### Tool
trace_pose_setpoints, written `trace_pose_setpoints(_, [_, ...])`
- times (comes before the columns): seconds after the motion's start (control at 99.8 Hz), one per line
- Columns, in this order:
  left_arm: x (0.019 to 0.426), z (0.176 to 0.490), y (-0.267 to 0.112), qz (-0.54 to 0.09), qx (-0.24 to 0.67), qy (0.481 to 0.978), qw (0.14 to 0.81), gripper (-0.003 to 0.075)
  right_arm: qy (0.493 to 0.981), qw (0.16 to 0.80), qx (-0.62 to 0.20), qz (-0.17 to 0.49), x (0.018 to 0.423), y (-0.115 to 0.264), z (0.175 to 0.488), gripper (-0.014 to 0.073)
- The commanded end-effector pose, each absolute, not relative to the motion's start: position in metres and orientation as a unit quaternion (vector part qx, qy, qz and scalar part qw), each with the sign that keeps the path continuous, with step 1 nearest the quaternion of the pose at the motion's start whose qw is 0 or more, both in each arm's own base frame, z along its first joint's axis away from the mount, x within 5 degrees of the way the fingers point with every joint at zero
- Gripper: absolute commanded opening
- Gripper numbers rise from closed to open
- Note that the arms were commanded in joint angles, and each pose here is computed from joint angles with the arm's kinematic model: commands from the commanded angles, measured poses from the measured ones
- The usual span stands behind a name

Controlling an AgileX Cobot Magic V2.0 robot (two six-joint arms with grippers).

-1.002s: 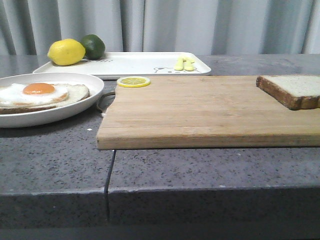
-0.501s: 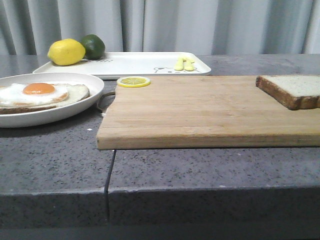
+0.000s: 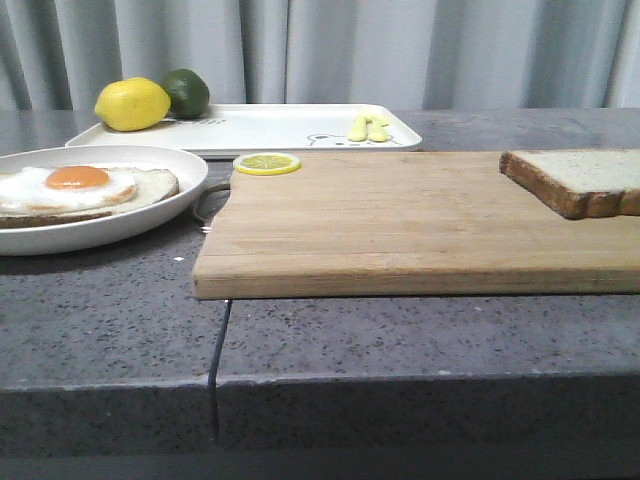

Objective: Place bread and move sandwich to tray
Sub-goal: 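Lift the bread and carry it with the right gripper over the egg toast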

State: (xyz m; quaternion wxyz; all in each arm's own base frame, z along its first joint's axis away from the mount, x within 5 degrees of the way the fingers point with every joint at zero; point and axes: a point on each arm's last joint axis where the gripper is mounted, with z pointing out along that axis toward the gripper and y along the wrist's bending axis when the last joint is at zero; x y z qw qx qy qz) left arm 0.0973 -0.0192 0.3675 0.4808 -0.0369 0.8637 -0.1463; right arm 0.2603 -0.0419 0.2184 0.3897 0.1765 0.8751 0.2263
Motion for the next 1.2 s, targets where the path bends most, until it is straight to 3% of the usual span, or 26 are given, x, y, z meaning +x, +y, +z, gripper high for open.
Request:
trace_pose_setpoints(0.0, [0.101,0.382,-0.019,-0.157,-0.043,0.842,0.514,0.0617,0.86,0.41,0.172,0.249,0.261,-0.04,0.234,-0.0028])
trace_pose_setpoints(0.321, [0.101,0.382,-0.019,-0.157,-0.043,0.842,0.514,0.0617,0.826,0.443,0.131,0.325,0.249,-0.023,0.272,-0.0028])
trace_pose_setpoints(0.622, [0.101,0.382,-0.019,-0.157,-0.043,0.842,0.514,0.0617,0.754,0.492,0.104,0.422,0.228,0.0,0.325,-0.0028])
trace_pose_setpoints(0.822, [0.101,0.382,-0.019,-0.157,-0.043,0.842,0.514,0.0617,0.722,0.501,0.097,0.467,0.222,0.025,0.342,-0.0028])
trace_pose_setpoints(1.193, [0.101,0.382,-0.019,-0.157,-0.043,0.842,0.514,0.0617,0.731,0.495,0.09,0.461,0.234,0.096,0.362,-0.0028])
